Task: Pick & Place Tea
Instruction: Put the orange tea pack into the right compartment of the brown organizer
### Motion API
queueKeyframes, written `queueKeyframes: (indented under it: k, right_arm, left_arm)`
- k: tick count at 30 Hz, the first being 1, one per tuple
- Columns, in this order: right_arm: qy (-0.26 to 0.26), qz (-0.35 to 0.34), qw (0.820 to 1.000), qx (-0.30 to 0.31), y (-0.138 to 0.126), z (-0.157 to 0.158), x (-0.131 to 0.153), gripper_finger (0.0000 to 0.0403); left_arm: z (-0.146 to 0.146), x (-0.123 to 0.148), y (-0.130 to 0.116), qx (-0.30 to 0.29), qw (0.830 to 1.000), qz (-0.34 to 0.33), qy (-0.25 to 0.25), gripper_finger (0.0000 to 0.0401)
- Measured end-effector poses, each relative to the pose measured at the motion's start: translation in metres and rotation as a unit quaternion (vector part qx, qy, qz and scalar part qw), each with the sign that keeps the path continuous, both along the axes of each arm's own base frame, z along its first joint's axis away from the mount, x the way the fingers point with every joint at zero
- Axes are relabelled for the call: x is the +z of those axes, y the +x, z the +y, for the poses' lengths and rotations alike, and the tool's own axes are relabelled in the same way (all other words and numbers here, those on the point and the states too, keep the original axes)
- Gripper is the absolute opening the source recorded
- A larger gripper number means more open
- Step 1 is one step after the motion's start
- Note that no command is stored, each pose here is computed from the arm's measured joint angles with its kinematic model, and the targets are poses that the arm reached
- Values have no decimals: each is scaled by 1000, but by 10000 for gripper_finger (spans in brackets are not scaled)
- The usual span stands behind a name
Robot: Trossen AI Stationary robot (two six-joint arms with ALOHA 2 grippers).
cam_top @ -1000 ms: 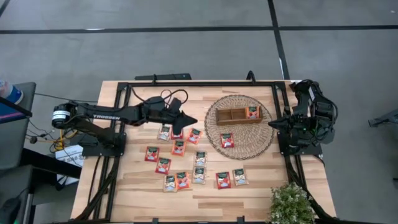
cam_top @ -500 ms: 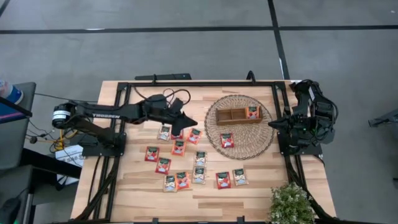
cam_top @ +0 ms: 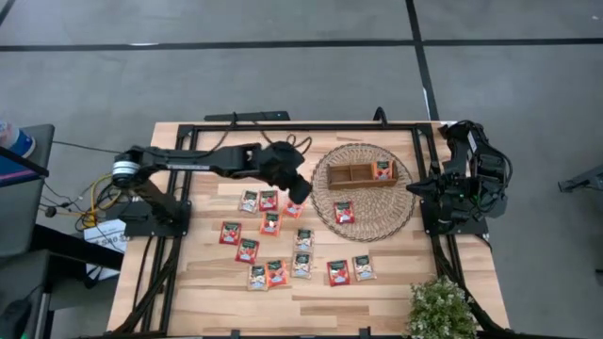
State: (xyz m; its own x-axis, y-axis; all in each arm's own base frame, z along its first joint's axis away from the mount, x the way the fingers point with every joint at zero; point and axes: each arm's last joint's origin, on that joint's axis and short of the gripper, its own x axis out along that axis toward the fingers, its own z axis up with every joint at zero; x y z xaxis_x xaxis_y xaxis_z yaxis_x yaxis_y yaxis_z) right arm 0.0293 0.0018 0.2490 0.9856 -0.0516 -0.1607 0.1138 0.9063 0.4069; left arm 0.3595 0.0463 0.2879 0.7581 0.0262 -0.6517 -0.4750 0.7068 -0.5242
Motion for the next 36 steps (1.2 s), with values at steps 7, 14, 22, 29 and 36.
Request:
queueKeyframes:
  k: [7, 14, 22, 29, 36]
  right_arm:
    - [0, 0, 1000, 0, 0, 0, 0, 6]
    - [0, 0, 1000, 0, 0, 0, 0, 6]
    - [0, 0, 1000, 0, 0, 0, 0, 6]
    - [0, -1, 1000, -1, 0, 0, 0, 6]
    - [0, -1, 1000, -1, 0, 0, 0, 6]
  left_arm:
    - [-2, -32, 22, 19, 998, 44, -34, 0]
    - [1, -39, 24, 51, 997, 57, -8, 0]
    - [-2, -46, 26, 82, 994, 66, -9, 0]
    - [-3, -72, 35, 70, 991, 99, -49, 0]
    - [-4, -78, 40, 61, 991, 94, -66, 0]
